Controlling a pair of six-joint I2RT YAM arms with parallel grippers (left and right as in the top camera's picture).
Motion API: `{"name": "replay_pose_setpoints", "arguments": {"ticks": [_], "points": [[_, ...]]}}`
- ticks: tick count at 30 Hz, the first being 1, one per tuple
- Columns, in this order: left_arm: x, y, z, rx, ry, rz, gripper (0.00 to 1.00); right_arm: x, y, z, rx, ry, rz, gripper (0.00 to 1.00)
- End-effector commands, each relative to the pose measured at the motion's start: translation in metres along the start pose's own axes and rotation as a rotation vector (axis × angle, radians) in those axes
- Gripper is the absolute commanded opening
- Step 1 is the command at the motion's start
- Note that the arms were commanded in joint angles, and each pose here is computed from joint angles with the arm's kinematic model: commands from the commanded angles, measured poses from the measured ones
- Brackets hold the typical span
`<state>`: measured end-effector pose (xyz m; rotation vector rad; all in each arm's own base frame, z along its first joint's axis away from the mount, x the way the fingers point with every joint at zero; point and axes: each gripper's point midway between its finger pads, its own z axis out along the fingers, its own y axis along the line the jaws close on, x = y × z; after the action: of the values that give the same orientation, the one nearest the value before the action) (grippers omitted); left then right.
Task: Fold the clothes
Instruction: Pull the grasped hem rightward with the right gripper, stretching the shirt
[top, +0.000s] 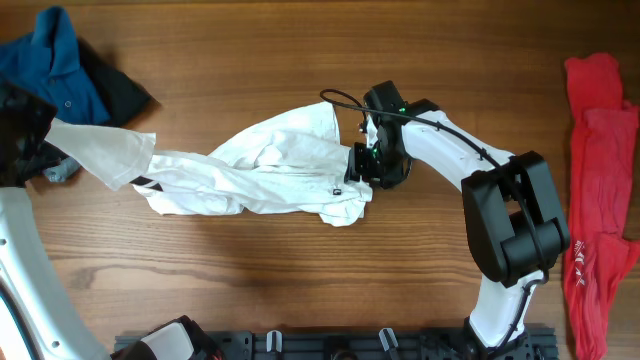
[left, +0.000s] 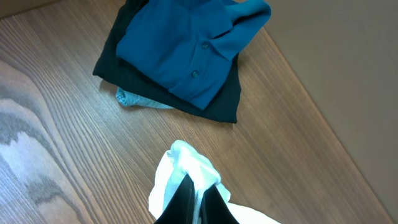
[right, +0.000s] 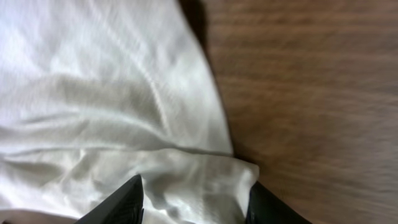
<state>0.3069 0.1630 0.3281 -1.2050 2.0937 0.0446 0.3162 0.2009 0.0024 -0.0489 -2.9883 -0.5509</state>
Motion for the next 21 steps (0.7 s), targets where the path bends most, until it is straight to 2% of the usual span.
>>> {"name": "replay_pose_setpoints", "arguments": {"ticks": [1,6,11,21], "points": [[-0.005,0.002,-0.003,-0.005,-0.018,0.011,0.04,0.022,-0.007,0.016,-0.007,0.090,0.003,0.50],[-0.004,0.000,-0.003,0.010,-0.009,0.011,0.04,0.019,-0.038,0.006,0.078,0.085,0.071,0.50],[-0.004,-0.001,-0.003,0.011,-0.009,0.011,0.04,0.016,-0.060,-0.004,0.083,0.093,0.141,0.50],[-0.004,-0.001,-0.003,0.011,-0.010,0.011,0.04,0.026,-0.045,-0.001,0.028,0.137,0.059,0.51]]}}
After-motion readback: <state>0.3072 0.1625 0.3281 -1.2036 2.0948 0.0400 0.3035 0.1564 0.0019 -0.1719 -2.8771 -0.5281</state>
